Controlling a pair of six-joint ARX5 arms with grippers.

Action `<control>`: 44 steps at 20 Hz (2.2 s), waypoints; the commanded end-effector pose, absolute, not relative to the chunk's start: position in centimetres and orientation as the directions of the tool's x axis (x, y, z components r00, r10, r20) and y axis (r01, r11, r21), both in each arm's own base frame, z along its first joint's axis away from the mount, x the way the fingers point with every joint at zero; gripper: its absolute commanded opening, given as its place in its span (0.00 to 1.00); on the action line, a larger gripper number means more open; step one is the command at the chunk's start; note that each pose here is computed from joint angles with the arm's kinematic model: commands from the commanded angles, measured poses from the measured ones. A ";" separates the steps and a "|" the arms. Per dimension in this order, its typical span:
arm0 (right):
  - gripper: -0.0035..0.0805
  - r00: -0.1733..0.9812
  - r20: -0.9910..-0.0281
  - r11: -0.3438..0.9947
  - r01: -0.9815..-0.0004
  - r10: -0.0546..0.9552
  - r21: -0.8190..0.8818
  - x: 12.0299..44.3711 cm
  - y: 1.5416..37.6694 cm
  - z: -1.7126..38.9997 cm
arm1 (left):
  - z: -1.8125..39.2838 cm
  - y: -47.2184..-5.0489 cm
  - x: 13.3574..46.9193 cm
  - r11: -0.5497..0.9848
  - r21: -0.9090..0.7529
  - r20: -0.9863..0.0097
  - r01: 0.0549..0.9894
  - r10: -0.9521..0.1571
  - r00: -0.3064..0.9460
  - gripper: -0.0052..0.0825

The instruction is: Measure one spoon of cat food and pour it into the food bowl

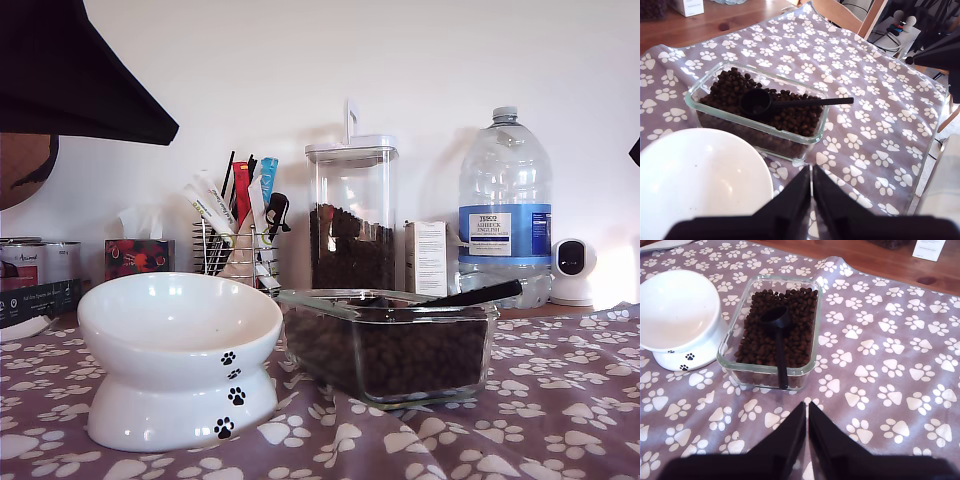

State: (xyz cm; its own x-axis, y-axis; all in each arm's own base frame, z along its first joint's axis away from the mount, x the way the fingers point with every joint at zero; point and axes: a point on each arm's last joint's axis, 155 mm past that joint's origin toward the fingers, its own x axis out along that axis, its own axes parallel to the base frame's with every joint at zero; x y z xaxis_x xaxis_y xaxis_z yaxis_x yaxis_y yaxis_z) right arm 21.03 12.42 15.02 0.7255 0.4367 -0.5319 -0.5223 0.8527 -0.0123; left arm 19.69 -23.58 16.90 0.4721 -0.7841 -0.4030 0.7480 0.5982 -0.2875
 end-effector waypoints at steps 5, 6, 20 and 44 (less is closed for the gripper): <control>0.03 0.732 -0.516 0.851 -0.525 0.445 -0.010 21.1 12.6 15.8 | 17.6 -23.8 19.8 0.593 -0.285 -0.384 0.753 -0.790 0.477 0.04; 0.03 0.732 -0.516 0.851 -0.525 0.445 -0.010 21.1 12.6 15.8 | 17.6 -23.8 19.8 0.593 -0.285 -0.385 0.753 -0.790 0.477 0.04; 0.03 0.733 -0.434 0.827 -0.560 0.523 0.052 21.8 14.4 17.8 | 16.9 -20.8 22.6 0.696 -0.190 -0.415 0.692 -0.696 0.586 0.04; 0.14 0.559 -0.613 0.749 -0.658 0.558 0.081 30.2 21.6 16.9 | 16.6 -16.2 22.8 0.722 -0.077 -0.445 0.687 -0.642 0.625 0.04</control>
State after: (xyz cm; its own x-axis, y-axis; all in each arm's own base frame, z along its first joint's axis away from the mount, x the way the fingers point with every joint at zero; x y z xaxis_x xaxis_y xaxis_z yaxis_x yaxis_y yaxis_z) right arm 29.88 21.19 17.43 0.5816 0.5574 -0.5924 -0.6476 0.7580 0.0775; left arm 22.62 -16.12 16.27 0.6238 -0.6380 -0.4516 0.6833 0.7256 -0.0813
